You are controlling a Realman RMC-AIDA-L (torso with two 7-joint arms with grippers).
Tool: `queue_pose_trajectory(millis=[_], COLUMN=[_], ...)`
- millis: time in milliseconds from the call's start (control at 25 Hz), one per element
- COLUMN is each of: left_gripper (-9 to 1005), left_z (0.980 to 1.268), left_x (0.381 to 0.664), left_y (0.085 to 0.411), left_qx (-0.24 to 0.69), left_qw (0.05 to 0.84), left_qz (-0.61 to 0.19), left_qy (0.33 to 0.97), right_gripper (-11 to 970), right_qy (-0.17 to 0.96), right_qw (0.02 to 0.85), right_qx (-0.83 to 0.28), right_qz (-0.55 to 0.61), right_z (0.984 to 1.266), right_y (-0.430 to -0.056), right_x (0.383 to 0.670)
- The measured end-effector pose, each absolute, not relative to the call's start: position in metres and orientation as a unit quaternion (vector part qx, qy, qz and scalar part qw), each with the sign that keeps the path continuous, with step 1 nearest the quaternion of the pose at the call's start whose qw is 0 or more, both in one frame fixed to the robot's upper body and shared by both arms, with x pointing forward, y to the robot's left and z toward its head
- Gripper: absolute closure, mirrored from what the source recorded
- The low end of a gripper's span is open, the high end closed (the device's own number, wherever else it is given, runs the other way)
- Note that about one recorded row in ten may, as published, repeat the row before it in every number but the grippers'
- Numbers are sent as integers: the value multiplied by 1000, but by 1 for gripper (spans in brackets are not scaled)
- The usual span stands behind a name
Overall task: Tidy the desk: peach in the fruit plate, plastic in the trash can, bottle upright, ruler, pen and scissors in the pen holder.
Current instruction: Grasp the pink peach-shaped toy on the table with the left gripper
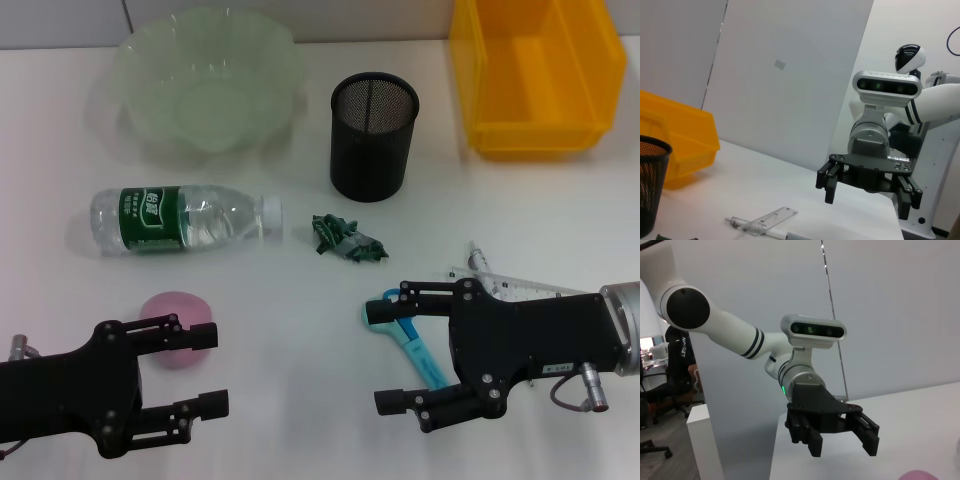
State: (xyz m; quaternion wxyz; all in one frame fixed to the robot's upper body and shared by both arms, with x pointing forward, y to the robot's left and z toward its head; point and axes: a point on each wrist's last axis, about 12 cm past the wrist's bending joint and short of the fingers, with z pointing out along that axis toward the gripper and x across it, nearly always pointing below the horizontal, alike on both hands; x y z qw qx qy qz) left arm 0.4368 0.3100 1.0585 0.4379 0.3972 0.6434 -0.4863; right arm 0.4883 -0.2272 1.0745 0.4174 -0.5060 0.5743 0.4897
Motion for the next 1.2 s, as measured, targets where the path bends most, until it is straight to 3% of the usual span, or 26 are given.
queue_pose_trajectory(millis=[760, 1000, 1200], left_gripper=[344, 357, 369], left_z=[1062, 1068, 1084], left_x=[443, 449, 464], left_y=[312, 321, 329], left_qx=[374, 356, 360], left_qw=[476, 510, 482], left_qz=[-471, -440, -419], left_qy=[642, 647, 680], right_gripper=[121, 121, 120], right_qy=[567, 564, 577], right_qw=[438, 491, 500], right_qx=[-493, -451, -426], right_qz=[493, 488, 485], right_z=[1068, 1048, 1040], right_y=[-226, -230, -236], right_x=[483, 465, 455])
